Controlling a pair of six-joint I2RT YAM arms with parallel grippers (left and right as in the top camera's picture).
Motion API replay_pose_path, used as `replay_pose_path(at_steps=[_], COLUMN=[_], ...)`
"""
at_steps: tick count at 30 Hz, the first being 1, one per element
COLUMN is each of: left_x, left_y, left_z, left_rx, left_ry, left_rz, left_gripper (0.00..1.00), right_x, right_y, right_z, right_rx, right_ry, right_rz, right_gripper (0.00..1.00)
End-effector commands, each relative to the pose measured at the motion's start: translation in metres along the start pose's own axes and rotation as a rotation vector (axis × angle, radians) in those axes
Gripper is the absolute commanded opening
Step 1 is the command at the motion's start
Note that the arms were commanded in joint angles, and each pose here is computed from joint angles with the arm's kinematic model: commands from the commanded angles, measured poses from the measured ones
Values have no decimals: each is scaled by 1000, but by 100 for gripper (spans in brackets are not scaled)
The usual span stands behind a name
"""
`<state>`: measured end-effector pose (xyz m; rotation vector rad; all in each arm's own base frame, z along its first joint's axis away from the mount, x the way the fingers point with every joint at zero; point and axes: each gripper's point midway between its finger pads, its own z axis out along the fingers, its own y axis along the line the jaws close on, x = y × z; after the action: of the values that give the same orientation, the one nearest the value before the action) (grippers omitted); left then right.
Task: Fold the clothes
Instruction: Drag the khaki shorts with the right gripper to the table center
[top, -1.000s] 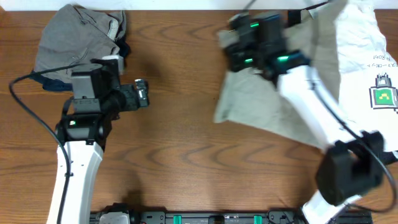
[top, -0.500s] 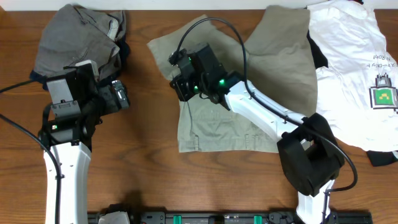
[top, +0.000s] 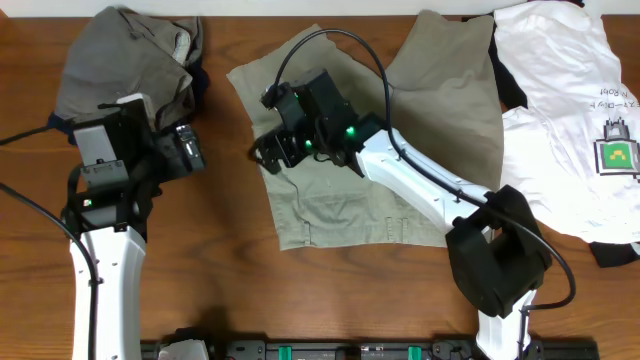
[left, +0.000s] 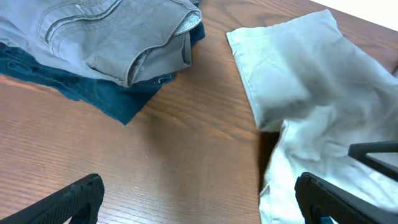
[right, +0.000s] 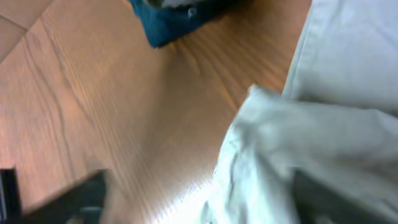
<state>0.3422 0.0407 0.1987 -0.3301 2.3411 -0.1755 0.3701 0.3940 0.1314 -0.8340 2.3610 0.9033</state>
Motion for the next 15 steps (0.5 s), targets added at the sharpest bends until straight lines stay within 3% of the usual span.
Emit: replay_pose_path(at_steps=[1, 10, 15], left_x=[-9, 8, 26], left_y=[5, -28, -47], left_z=[-3, 12, 48], left_rx=[-23, 114, 156], left_ry=[-19, 63, 143], left_rz=[-10, 67, 176], left_gripper=[99, 99, 99], right_x=[-21, 27, 65], right_y=[-1, -132, -190], right_z=[-34, -144, -175], right_rx=[11, 521, 647], right_ry=[-16, 144, 185], right_rz=[-33, 253, 453], right_gripper=[99, 99, 99])
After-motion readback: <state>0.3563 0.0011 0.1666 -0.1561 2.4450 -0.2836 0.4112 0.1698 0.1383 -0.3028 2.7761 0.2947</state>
